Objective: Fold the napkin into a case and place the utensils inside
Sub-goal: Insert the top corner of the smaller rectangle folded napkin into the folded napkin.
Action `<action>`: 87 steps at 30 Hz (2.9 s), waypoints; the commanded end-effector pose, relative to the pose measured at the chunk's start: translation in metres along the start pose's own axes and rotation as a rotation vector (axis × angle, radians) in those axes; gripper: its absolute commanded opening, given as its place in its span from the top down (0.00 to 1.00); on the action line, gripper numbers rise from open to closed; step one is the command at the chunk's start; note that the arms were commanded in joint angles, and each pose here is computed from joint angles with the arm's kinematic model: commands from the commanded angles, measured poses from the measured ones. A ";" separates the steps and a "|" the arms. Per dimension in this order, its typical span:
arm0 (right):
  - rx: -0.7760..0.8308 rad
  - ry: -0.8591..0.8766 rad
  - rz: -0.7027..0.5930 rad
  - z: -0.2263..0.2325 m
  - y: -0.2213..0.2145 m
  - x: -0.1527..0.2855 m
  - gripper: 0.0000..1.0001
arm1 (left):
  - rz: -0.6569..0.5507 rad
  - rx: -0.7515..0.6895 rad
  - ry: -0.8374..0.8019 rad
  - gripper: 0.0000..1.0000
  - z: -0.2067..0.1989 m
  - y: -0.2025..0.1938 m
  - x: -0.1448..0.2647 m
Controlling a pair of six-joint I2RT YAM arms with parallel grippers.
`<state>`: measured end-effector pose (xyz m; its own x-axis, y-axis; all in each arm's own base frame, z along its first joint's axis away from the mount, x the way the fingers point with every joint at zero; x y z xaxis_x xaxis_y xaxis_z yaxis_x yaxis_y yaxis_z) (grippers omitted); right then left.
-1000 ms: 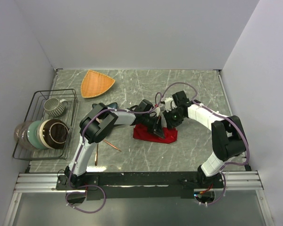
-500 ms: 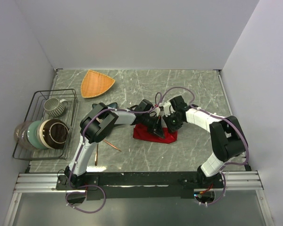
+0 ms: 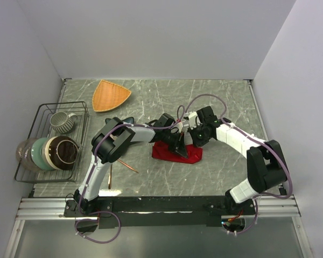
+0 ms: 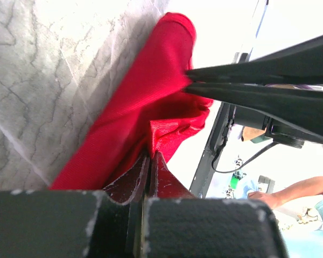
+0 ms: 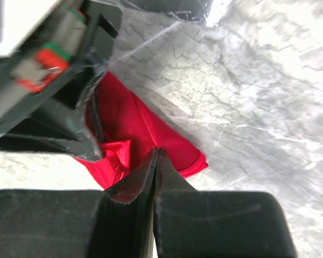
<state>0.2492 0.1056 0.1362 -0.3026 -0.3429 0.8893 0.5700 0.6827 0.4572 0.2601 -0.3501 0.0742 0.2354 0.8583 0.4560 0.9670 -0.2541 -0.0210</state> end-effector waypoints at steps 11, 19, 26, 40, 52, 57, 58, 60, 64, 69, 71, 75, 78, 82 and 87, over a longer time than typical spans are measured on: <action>0.040 0.012 -0.032 0.005 -0.001 0.008 1.00 | -0.093 0.022 0.027 0.99 -0.027 0.014 0.013; 0.036 0.027 -0.044 0.006 0.001 0.006 1.00 | -0.111 -0.030 -0.030 0.99 -0.048 0.021 0.019; 0.042 0.032 -0.057 0.007 0.001 0.008 1.00 | -0.114 -0.067 -0.069 0.99 -0.057 0.028 0.017; 0.044 0.001 -0.095 0.007 0.006 0.021 1.00 | -0.097 0.102 0.090 0.99 -0.001 0.024 -0.005; 0.055 0.059 -0.098 0.013 0.002 0.020 1.00 | -0.130 0.156 0.122 0.99 0.006 0.027 -0.004; 0.051 0.078 -0.073 0.015 -0.002 0.011 1.00 | -0.136 0.149 0.111 0.99 0.000 0.030 -0.004; 0.054 0.078 -0.068 0.015 -0.002 0.010 1.00 | -0.134 0.151 0.107 0.99 0.001 0.031 -0.003; 0.052 0.078 -0.053 0.015 -0.004 0.005 1.00 | -0.122 0.149 0.073 0.99 -0.002 0.030 -0.003; 0.031 0.041 -0.026 0.010 -0.003 -0.004 1.00 | -0.102 0.113 0.014 0.99 -0.013 0.029 0.001; 0.018 0.014 0.018 0.005 -0.005 -0.016 1.00 | -0.097 0.084 -0.058 0.99 -0.029 0.027 0.011; 0.016 0.010 0.016 0.005 -0.005 -0.016 1.00 | -0.099 0.049 -0.097 0.99 -0.039 0.027 0.014; 0.017 0.013 0.005 0.006 -0.004 -0.014 1.00 | -0.099 0.018 -0.138 0.99 -0.047 0.028 0.017; 0.015 0.023 -0.017 0.007 -0.001 -0.009 1.00 | -0.090 0.028 -0.143 0.99 -0.046 0.032 0.014; 0.007 0.027 -0.041 0.008 0.005 -0.001 1.00 | -0.092 0.061 -0.135 0.99 -0.038 0.035 0.008; -0.002 0.013 -0.070 0.008 0.013 0.013 1.00 | -0.113 0.143 -0.081 0.99 -0.014 0.038 0.003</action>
<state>0.2424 0.1096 0.1269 -0.2766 -0.3617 0.8903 0.5714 0.6830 0.4550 0.2843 -0.3620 0.0869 0.1604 0.9001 0.4050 0.9862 -0.1290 -0.1039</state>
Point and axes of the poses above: each gripper's point midway between its finger pads, its own x axis back along the fingers, its own z axis along the line the jaws close on, y = z × x, the point moved 10 cm from there along x, back along the fingers, and after that the axes turned 15 degrees about x, right-handed, at the moved point
